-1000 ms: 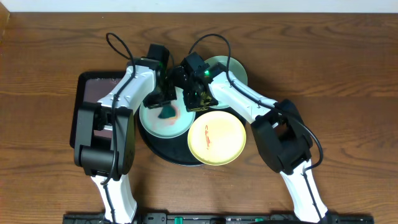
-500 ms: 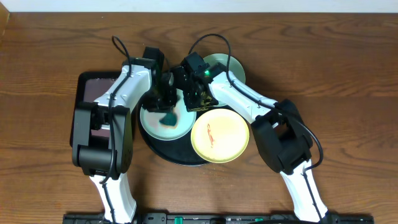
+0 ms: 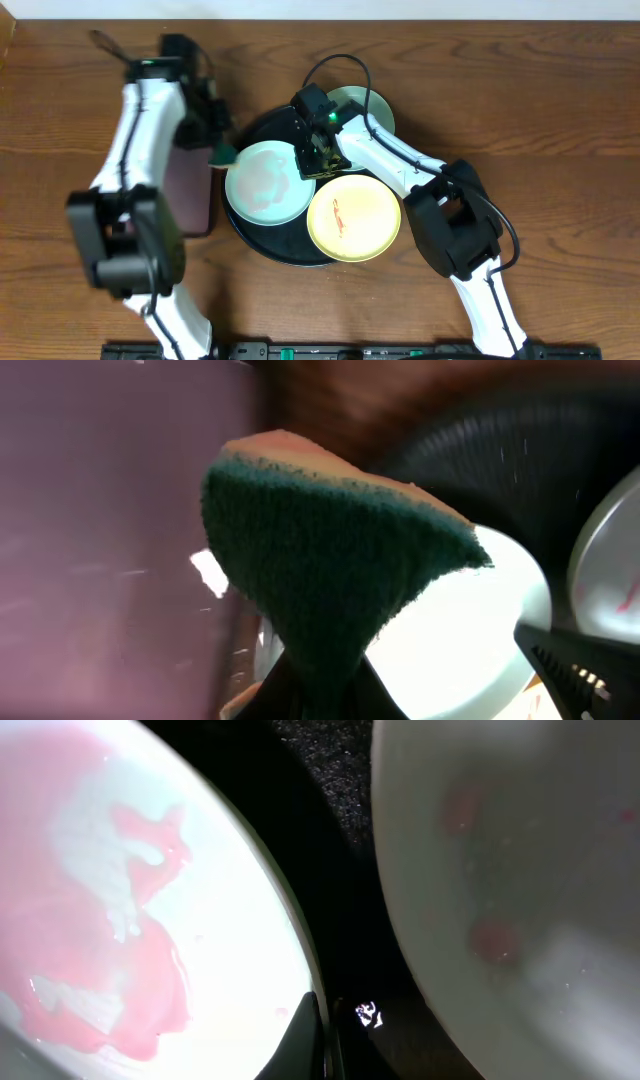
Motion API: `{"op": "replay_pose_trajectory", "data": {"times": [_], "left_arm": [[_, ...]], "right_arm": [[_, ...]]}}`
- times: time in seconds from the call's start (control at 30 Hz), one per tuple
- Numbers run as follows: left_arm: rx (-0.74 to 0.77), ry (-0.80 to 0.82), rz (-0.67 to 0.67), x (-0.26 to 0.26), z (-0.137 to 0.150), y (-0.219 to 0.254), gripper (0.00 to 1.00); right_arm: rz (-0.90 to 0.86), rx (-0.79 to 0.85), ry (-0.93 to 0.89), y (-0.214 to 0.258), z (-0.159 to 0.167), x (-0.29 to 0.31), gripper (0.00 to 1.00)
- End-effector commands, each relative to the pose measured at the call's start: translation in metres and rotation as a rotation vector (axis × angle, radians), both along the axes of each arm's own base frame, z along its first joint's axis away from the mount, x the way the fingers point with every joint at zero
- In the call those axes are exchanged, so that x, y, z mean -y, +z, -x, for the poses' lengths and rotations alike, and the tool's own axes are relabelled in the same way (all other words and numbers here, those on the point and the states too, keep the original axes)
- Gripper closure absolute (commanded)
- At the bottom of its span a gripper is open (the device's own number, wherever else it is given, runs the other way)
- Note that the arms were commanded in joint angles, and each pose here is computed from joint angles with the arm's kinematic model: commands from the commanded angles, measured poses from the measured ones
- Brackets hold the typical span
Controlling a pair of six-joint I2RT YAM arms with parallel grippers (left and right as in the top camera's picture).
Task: Clean dirty plates on tray and stack at the side
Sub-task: 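Lift the sponge away from the plate with the left gripper, then lift the scrubbed pale green plate with the right gripper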
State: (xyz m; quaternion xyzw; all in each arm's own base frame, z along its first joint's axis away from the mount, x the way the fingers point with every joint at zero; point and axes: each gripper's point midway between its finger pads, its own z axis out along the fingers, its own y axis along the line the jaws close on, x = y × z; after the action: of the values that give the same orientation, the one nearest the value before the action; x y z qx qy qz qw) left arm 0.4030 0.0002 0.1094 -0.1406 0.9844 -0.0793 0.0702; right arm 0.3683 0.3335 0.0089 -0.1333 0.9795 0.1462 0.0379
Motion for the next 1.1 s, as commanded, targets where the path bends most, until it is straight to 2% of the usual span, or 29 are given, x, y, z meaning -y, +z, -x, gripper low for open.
{"op": "replay_pose_trajectory", "data": {"times": [0.0, 0.33, 0.6, 0.83, 1.07], "left_arm": [[0.114, 0.093, -0.043, -0.032, 0.0, 0.049, 0.93], [0.081, 0.23, -0.047, -0.083, 0.022, 0.051, 0.93], [0.07, 0.233, -0.045, -0.084, 0.024, 0.048, 0.93], [0.07, 0.233, -0.045, -0.084, 0.024, 0.048, 0.93], [0.069, 0.233, -0.045, -0.084, 0.024, 0.048, 0.93]], "right_arm": [[0.001, 0.077, 0.061, 0.021, -0.004, -0.008, 0.99], [0.243, 0.46, 0.055, 0.103, -0.02, 0.008, 0.99], [0.427, 0.664, 0.049, 0.141, -0.019, 0.018, 0.99], [0.598, 0.898, 0.017, 0.194, -0.011, 0.024, 0.99], [0.675, 1.075, -0.037, 0.243, 0.006, 0.023, 0.99]]}}
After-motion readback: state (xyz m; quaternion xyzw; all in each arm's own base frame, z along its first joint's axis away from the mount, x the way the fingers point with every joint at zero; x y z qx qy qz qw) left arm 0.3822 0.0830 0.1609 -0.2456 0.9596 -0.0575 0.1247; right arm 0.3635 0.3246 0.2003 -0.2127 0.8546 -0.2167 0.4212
